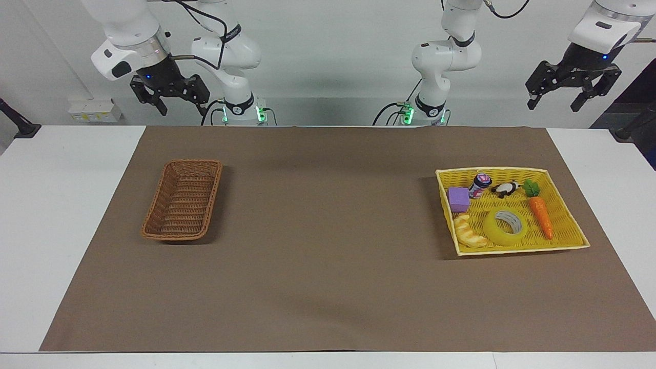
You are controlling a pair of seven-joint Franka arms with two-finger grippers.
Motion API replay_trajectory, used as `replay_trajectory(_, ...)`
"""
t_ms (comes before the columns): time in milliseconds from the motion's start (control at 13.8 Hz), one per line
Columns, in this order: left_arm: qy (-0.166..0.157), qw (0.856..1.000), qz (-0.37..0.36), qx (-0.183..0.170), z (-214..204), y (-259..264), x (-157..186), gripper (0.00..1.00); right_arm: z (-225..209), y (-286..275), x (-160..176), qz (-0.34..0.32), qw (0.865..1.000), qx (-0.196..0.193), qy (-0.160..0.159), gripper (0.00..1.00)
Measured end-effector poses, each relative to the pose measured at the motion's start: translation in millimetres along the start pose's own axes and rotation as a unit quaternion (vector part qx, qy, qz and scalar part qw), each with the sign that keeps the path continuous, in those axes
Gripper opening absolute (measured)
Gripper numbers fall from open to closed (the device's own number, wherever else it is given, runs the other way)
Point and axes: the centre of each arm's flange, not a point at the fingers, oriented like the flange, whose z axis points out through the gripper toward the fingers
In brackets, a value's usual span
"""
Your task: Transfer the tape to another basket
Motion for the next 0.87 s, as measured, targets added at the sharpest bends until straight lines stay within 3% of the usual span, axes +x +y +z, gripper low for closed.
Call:
replay_trajectory(434,0.015,1.0,-0.009,0.002,38,-16,15,1.0,0,0,0,0.0,1.0,0.0,0.0,1.0)
replay_trajectory(652,0.014,1.0,-0.003,0.002,89,-38,24,1.0,0,0,0,0.0,1.0,0.0,0.0,1.0)
replay_trajectory(869,0.025,1.0,0.009,0.004,167,-59,34,1.0,0,0,0,0.0,1.0,0.0,0.0,1.0)
